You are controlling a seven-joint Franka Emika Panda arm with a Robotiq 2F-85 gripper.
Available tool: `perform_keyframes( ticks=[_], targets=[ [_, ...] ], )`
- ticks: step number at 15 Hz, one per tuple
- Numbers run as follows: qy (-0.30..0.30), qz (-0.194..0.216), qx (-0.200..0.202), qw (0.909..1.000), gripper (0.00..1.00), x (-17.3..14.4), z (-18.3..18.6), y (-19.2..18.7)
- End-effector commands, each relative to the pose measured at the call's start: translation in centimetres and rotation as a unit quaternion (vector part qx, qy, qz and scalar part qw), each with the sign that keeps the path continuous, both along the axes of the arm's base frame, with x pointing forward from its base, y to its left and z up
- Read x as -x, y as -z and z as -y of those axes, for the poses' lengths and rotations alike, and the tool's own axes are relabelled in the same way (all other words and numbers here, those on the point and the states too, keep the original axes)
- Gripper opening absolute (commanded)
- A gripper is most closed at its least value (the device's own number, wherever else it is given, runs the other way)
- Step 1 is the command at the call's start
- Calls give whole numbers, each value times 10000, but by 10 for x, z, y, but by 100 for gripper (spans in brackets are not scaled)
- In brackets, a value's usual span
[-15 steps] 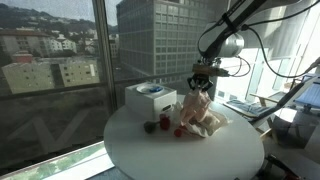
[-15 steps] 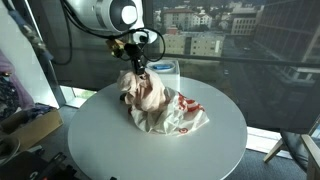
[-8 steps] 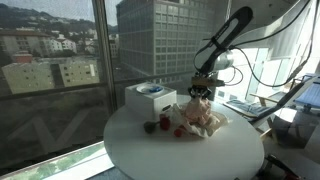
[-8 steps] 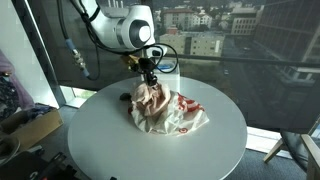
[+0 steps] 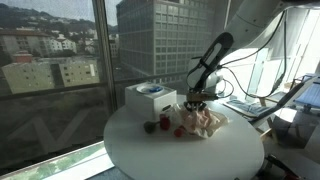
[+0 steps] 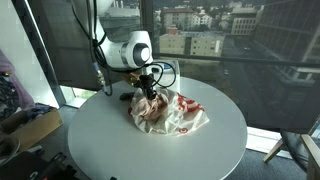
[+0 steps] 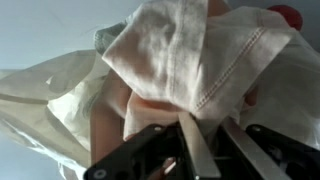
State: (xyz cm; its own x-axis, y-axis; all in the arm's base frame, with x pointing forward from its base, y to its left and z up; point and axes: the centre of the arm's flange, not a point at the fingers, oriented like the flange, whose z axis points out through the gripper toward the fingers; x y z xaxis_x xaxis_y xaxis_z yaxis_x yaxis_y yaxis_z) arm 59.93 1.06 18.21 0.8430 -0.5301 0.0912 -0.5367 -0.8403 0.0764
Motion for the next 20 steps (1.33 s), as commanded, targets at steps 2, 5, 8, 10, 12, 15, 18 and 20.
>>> perform_keyframes(
  ticks=[2, 5, 8, 10, 12, 15, 18, 20],
  targets=[
    [-386, 422, 701, 9959, 4, -38, -12, 17],
    [-472, 474, 929, 9934, 4, -49, -10, 22],
    [-484, 347, 950, 9937, 42, -45, -7, 30],
    [-611, 372, 1232, 9898, 48, -34, -7, 9],
    [-789, 585, 1791, 9789, 64, -28, -1, -26],
    [-721, 968, 2024, 9719, 86, -22, 5, -95],
    [-859, 966, 1387, 9819, 100, -14, -14, -140],
    [-1152, 866, 889, 9856, 100, -6, -49, -149]
  ],
)
